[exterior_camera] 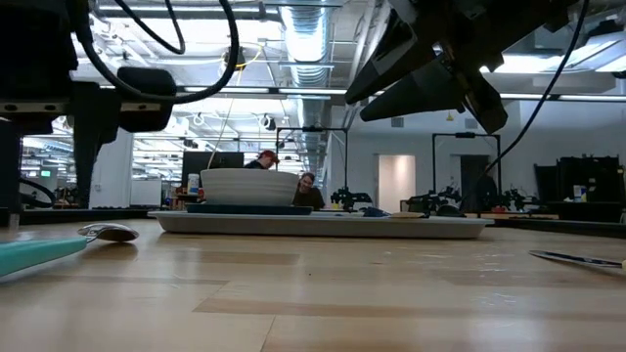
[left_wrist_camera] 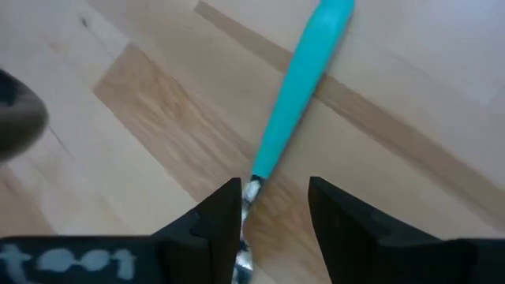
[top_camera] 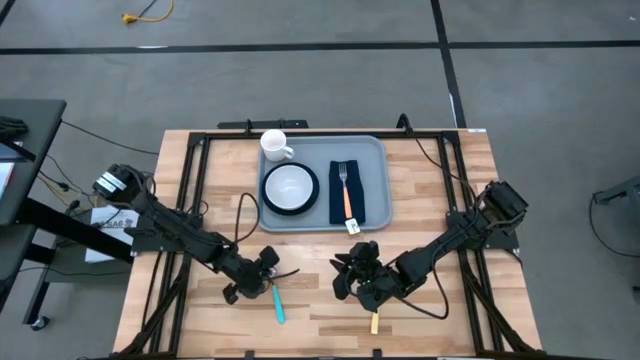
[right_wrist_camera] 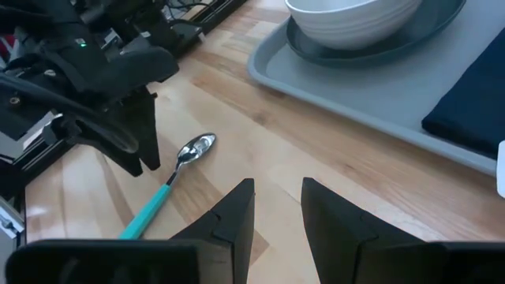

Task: Set up tray
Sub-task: Put the light blue spoon on the dark blue table napkin to the left of the orange fork

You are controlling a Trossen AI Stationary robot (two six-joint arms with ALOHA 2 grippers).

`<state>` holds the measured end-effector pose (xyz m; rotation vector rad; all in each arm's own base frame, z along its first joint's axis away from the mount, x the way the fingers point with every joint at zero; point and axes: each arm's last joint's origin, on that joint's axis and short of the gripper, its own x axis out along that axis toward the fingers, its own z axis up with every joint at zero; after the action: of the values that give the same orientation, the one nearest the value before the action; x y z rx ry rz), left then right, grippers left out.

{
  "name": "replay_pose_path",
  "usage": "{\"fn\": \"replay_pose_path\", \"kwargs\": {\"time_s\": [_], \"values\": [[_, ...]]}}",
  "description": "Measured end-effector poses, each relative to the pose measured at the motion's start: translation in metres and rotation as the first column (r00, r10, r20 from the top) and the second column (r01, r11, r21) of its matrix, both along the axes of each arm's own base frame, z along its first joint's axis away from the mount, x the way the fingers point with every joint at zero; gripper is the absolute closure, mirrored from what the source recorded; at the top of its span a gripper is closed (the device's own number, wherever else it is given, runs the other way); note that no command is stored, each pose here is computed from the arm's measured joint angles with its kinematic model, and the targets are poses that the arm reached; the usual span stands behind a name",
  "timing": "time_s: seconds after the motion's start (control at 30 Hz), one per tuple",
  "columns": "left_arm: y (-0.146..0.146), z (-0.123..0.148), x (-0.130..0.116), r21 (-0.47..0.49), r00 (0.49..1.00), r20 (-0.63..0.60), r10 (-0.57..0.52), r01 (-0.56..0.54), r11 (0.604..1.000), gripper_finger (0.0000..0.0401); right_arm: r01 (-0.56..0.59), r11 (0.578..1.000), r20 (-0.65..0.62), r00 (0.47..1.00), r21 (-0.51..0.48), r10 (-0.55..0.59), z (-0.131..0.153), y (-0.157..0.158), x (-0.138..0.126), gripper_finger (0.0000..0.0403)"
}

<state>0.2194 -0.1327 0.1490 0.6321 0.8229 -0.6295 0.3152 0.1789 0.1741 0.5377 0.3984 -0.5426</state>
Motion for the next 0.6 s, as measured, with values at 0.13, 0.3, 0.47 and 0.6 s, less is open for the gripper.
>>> {"fn": "replay_pose_path", "kwargs": {"time_s": [0.13,0.3,0.47,0.6], "values": [[0.001,0.000,0.000,0.064,0.997,0.021,-0.072,0.070,0.995,0.0262,0.000,1.000,0.000,1.000,0.000,0.000,0.000,0.000,0.000,0.0305],[0.007,-0.001,0.001,0.113,0.999,0.020,-0.045,0.042,0.993,0.0262,-0.005,1.000,-0.003,1.000,-0.006,0.005,0.000,0.000,0.000,0.0305],[0.015,-0.002,0.004,0.127,1.000,0.006,-0.015,0.014,0.992,0.0262,-0.008,1.000,-0.006,1.000,-0.012,0.008,0.000,0.000,0.000,0.0305],[0.017,-0.002,0.005,0.127,1.000,0.005,-0.005,0.004,0.992,0.0262,-0.009,1.000,-0.006,1.000,-0.011,0.009,0.000,0.000,0.000,0.0305]]}}
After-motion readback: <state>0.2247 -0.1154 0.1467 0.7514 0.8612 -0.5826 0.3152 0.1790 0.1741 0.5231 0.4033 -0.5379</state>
